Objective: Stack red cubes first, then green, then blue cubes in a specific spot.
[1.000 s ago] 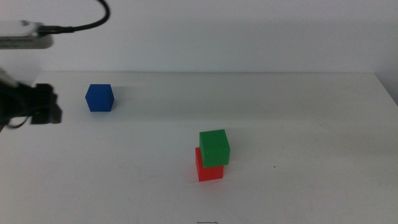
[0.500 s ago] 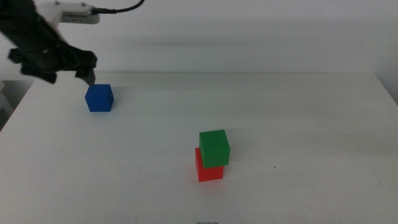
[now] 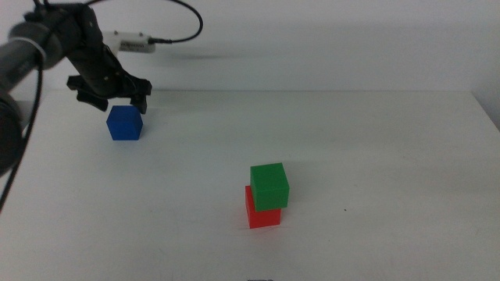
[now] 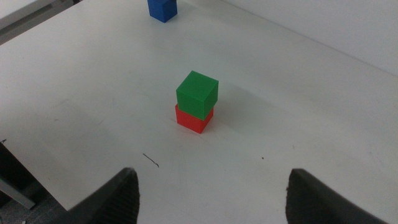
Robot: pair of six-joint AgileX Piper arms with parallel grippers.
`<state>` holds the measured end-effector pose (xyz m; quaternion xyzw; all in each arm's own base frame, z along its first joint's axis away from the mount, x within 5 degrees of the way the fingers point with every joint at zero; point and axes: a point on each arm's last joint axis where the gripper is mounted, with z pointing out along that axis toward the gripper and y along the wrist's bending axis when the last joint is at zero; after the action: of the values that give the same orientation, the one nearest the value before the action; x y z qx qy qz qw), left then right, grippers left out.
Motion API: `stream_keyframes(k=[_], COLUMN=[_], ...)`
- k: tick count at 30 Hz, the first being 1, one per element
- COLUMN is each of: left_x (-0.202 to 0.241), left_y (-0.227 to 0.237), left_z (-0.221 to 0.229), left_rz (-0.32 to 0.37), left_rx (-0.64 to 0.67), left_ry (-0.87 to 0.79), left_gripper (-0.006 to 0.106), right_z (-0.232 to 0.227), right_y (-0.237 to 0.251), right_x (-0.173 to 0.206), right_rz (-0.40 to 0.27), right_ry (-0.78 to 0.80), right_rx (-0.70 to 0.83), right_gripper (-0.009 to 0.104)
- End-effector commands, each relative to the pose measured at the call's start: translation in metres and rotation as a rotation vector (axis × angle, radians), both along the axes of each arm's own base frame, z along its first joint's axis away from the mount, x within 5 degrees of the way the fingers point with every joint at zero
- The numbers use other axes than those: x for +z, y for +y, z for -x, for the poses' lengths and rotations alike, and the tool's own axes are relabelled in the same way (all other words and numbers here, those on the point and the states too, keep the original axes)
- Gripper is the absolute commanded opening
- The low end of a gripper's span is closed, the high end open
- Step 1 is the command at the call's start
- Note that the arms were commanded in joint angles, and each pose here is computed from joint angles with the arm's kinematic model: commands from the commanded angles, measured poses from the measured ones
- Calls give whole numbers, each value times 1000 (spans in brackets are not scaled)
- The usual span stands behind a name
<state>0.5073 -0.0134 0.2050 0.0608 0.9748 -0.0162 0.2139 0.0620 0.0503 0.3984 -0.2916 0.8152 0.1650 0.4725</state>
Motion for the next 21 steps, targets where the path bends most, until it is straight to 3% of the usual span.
stream_keyframes(k=[1, 4, 7, 17, 21], left_x=[35, 23, 12, 28, 48], left_y=[-2, -2, -1, 15, 7], left_z=[-6, -13, -15, -7, 10], left_rz=[15, 18, 21, 142, 150], left_rx=[3, 9, 18, 80, 79], left_ry=[-132, -124, -105, -65, -53], left_gripper=[91, 89, 77, 2, -2], right_z=[-2, -2, -2, -2, -2], right_y=[1, 1, 1, 1, 1], right_x=[11, 11, 12, 12, 12], right_rz=[-34, -34, -34, -34, -34], right_ry=[-83, -83, -83, -83, -83], right_rx=[10, 10, 10, 10, 10], right_gripper=[60, 60, 60, 60, 60])
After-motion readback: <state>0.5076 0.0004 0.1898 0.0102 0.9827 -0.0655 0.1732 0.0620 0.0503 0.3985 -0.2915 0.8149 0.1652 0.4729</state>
